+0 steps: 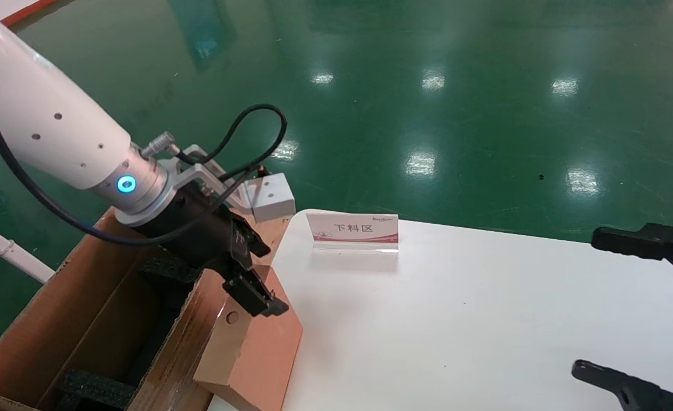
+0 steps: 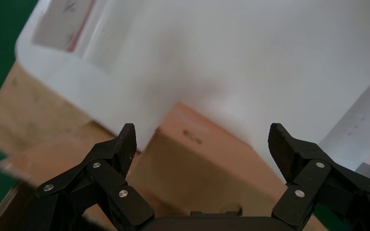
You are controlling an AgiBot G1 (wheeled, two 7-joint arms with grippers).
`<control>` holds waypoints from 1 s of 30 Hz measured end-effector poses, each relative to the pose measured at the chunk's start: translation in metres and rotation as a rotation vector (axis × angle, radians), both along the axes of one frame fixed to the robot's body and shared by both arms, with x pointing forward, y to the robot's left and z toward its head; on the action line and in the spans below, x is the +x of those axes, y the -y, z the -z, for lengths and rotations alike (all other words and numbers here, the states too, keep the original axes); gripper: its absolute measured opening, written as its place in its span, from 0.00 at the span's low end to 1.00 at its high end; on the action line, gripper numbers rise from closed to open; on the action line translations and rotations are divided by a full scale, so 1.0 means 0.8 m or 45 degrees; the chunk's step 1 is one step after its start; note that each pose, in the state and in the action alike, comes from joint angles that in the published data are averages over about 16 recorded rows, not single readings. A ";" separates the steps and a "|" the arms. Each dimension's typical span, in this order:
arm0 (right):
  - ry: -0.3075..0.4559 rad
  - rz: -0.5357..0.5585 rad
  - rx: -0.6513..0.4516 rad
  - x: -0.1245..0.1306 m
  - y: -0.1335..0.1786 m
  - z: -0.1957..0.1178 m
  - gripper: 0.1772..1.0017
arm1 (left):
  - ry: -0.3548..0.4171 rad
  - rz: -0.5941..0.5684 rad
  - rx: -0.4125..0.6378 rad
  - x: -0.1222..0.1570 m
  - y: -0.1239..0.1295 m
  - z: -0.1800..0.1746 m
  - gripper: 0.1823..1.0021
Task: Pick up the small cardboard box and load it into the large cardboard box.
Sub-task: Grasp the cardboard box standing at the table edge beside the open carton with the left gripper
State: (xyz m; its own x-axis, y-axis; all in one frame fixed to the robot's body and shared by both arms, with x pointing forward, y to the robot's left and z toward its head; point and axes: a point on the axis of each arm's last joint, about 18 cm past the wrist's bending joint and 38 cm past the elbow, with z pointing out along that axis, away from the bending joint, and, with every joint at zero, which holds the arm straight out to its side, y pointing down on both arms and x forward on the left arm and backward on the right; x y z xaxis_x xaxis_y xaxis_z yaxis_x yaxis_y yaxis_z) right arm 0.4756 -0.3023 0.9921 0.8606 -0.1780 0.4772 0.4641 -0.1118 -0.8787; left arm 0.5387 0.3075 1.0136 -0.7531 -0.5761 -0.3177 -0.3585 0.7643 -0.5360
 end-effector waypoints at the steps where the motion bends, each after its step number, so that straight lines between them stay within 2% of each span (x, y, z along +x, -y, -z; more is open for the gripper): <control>1: 0.000 0.000 0.000 0.000 0.000 0.000 1.00 | -0.006 -0.019 0.008 0.000 0.001 -0.002 1.00; 12: 0.000 0.000 0.000 0.000 0.000 0.000 1.00 | -0.093 -0.160 0.062 -0.009 0.009 -0.012 1.00; 22: 0.000 0.000 0.000 0.000 0.000 0.000 1.00 | -0.179 -0.287 0.102 -0.012 0.005 -0.002 1.00; 30: 0.000 0.000 0.000 0.000 0.000 0.000 1.00 | -0.211 -0.353 0.131 -0.009 0.002 0.008 1.00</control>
State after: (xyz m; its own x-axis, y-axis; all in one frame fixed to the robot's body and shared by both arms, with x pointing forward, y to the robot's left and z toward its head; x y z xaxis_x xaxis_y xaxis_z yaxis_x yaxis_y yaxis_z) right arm 0.4756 -0.3023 0.9921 0.8606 -0.1780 0.4772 0.4641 -0.1118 -0.8787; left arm 0.5315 0.3056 1.0069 -0.6184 -0.7375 -0.2712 -0.6360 0.6725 -0.3786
